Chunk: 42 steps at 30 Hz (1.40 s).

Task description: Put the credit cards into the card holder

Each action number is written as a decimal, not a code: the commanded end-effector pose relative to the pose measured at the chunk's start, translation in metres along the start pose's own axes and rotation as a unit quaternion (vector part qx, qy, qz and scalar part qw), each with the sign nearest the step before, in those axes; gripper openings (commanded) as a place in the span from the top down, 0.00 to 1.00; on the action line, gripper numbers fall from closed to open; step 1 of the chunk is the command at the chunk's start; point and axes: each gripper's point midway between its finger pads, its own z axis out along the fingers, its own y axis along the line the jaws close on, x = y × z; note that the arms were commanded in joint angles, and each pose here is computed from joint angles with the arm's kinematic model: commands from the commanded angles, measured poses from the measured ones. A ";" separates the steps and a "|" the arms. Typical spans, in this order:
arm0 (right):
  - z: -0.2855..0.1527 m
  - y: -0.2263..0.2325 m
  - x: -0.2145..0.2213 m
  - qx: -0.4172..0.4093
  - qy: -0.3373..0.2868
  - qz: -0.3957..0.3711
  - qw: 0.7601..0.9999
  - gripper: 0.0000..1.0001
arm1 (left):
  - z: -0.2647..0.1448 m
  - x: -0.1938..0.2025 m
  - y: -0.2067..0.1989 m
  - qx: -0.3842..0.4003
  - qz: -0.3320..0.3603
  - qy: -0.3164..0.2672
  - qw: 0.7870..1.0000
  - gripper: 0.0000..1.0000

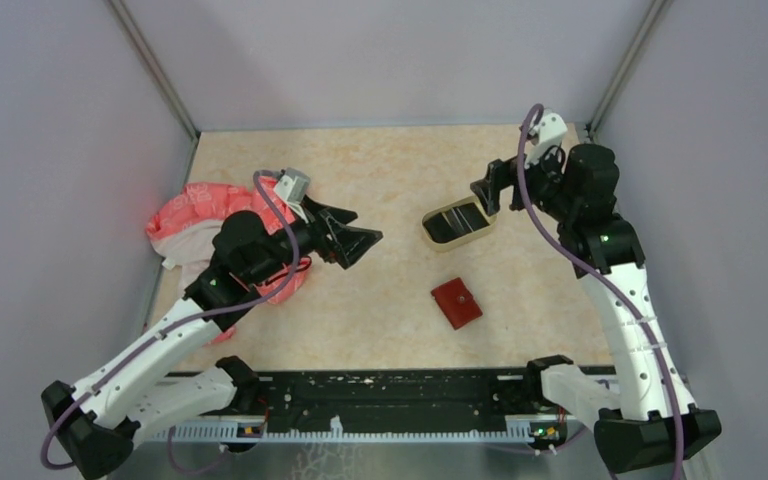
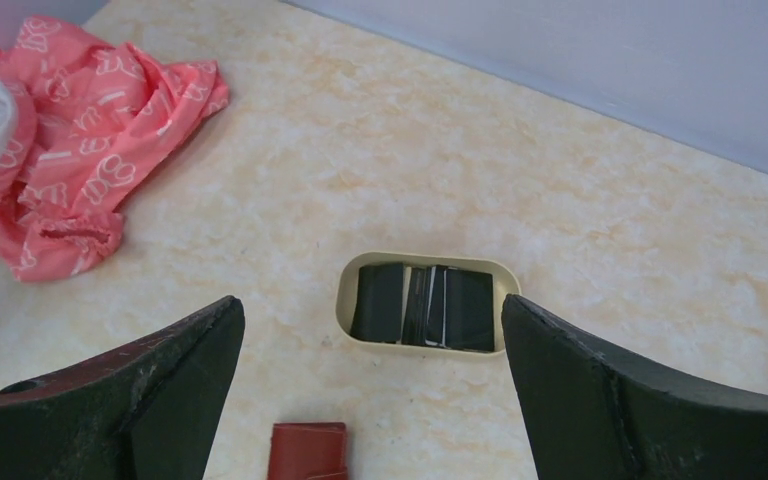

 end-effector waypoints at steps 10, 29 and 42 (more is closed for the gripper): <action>-0.018 0.022 -0.042 -0.045 -0.050 0.015 0.998 0.01 | -0.030 -0.003 -0.006 -0.004 -0.034 -0.017 0.999 0.01; -0.011 0.029 -0.035 -0.068 -0.054 0.032 0.996 0.01 | -0.051 0.005 -0.008 0.004 -0.035 -0.033 0.999 0.01; -0.013 0.023 -0.034 -0.048 -0.053 0.032 0.997 0.01 | -0.051 0.011 -0.003 0.000 -0.031 -0.033 0.999 0.01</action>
